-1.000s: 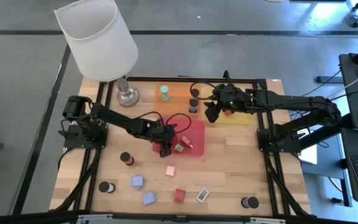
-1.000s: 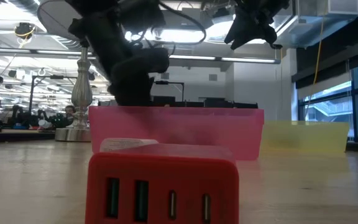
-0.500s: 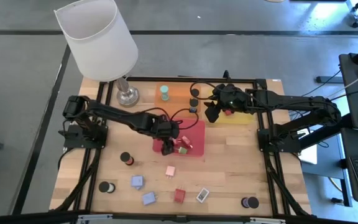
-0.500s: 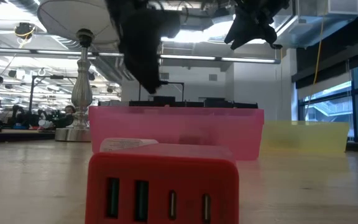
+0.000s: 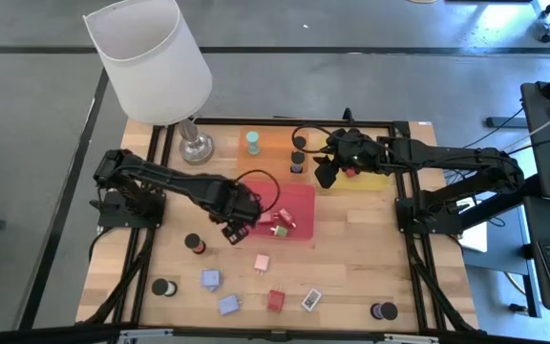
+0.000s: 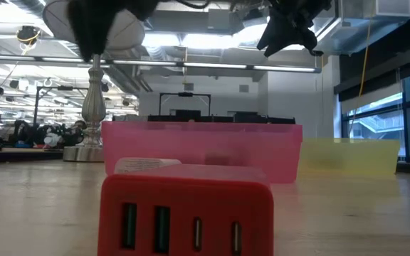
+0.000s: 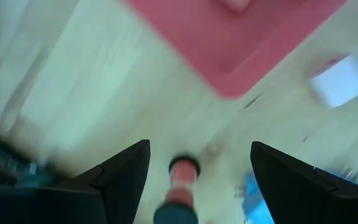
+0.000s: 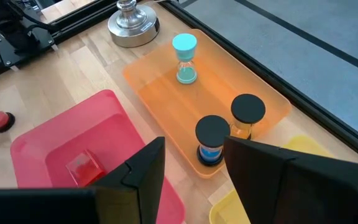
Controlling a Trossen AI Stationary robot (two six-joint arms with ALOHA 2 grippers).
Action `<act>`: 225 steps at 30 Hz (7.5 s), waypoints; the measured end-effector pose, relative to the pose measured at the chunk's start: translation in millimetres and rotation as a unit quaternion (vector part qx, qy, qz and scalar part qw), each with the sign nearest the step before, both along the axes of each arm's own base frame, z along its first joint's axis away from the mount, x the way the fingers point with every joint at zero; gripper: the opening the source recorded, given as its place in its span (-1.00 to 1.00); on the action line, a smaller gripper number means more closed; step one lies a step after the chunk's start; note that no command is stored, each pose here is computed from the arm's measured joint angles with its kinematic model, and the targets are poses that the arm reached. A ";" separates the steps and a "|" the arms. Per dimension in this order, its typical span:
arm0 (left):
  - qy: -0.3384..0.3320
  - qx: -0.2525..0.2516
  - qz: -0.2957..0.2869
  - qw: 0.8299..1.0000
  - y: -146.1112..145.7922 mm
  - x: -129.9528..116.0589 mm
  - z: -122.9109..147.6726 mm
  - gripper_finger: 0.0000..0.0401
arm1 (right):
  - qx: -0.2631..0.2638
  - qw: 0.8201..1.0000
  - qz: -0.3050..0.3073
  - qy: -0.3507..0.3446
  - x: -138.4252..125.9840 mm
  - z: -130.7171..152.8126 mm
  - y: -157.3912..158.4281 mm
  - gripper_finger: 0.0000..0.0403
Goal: Pick & Place Office items
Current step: Put the red black hourglass into the orange bin, then put the top light blue charger adapter into the red bin
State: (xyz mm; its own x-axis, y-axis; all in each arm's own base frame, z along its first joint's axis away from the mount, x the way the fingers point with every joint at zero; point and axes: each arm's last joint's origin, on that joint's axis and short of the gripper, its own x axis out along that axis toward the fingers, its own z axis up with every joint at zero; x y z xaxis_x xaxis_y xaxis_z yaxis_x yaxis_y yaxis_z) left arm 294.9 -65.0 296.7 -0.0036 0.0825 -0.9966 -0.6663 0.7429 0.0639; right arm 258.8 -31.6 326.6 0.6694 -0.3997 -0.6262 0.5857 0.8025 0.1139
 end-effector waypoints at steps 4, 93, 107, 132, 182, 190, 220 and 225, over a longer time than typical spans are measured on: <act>0.024 -0.017 -0.009 1.000 -15.1 -7.7 0.1 0.38 | 0.000 1.000 0.000 0.000 0.0 0.0 0.0 -0.17; -0.264 0.147 0.193 0.933 178.9 0.6 -26.7 0.05 | 0.000 1.000 0.000 0.000 0.0 0.1 -0.1 -0.17; -0.193 0.055 0.193 0.960 218.8 5.6 -75.9 0.05 | 0.000 1.000 0.001 0.000 0.1 0.1 -0.1 -0.17; -0.161 0.055 0.182 0.969 223.1 -0.8 -80.5 0.24 | -0.001 1.000 0.000 0.000 0.1 0.1 -0.1 -0.17; -0.358 -0.009 -0.202 0.912 -89.0 -49.8 10.8 0.41 | 0.000 1.000 0.001 0.000 0.1 0.0 0.0 -0.17; -0.303 0.007 -0.326 0.895 -117.2 -44.9 -17.5 0.41 | 0.000 1.000 0.001 0.000 0.1 0.0 0.0 -0.17; -0.233 0.138 -0.420 0.866 -148.5 -112.0 -78.2 0.41 | -0.001 1.000 0.000 0.000 0.0 0.2 -0.1 -0.17; -0.273 0.140 -0.402 0.863 -158.6 -118.7 -77.2 0.46 | -0.001 1.000 0.000 0.000 0.1 0.1 -0.1 -0.17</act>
